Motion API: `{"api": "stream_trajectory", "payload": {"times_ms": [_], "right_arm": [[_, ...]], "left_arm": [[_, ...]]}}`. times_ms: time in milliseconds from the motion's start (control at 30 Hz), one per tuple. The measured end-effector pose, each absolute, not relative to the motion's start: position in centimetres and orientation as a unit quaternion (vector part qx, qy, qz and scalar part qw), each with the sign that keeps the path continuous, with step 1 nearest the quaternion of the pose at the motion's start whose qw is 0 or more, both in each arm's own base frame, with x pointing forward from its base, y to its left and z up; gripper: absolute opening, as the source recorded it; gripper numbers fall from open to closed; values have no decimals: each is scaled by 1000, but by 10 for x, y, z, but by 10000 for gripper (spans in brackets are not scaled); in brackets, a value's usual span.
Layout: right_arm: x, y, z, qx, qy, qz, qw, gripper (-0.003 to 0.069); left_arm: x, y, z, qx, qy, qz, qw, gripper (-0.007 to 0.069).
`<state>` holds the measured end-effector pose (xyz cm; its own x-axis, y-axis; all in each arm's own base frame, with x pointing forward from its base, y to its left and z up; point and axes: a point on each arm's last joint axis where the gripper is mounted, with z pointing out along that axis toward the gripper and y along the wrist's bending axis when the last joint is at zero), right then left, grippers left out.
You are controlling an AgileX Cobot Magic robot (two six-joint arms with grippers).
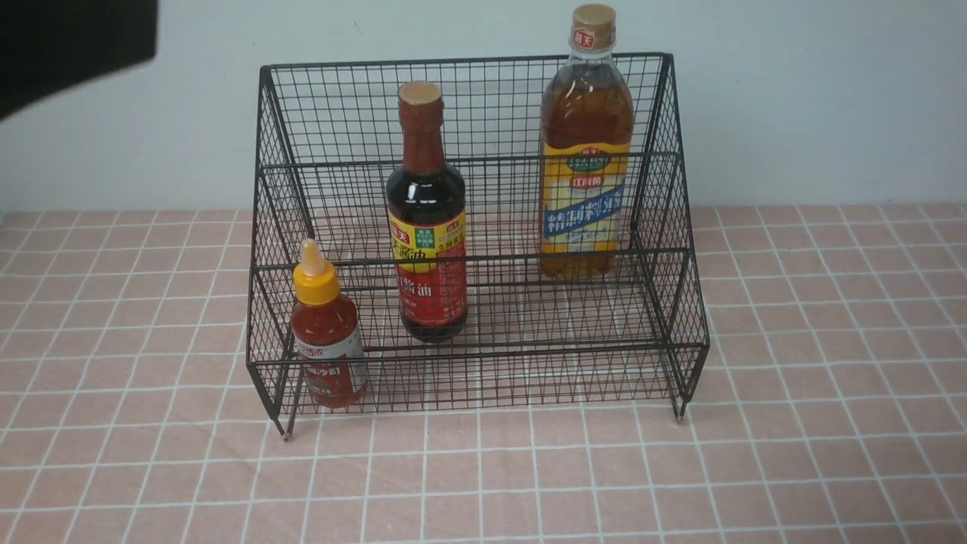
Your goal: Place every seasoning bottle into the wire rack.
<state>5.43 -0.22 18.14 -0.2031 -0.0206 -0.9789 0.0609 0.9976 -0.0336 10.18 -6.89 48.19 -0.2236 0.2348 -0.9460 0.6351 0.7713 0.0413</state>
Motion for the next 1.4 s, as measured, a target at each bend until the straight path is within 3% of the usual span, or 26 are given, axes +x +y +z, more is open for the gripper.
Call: {"api": "stream_trajectory", "payload": {"times_ms": [133, 467, 633, 700, 733, 767, 800, 867, 1133, 1233, 1400], "right_arm": [[54, -2, 181, 13, 775, -32, 631, -15], [54, -2, 181, 13, 775, -32, 631, -15], [54, -2, 181, 13, 775, -32, 631, -15], [54, -2, 181, 13, 775, -32, 631, -15], [54, -2, 181, 13, 775, -32, 631, -15], [54, -2, 181, 13, 775, -32, 631, -15], [54, -2, 181, 13, 775, -32, 631, -15], [54, -2, 181, 13, 775, -32, 631, -15], [54, -2, 181, 13, 775, -32, 631, -15], [54, -2, 181, 13, 775, -32, 630, -15], [54, -2, 181, 13, 775, -32, 630, -15]], "left_arm": [[88, -63, 481, 298, 765, -176, 543, -7], [43, -27, 488, 230, 739, -123, 621, -7], [38, -8, 445, 142, 755, -74, 636, -7], [42, -5, 403, 115, 763, -47, 635, -7], [42, -5, 399, 113, 766, -46, 632, -7], [44, -4, 370, 99, 765, -36, 635, -7], [42, -4, 372, 98, 759, -38, 642, -7], [46, -4, 319, 68, 760, -27, 645, -7], [51, 0, 192, 25, 790, 7, 613, -7], [52, 0, 172, 22, 808, 5, 588, -7], [52, 0, 171, 17, 808, -3, 589, -7]]}}
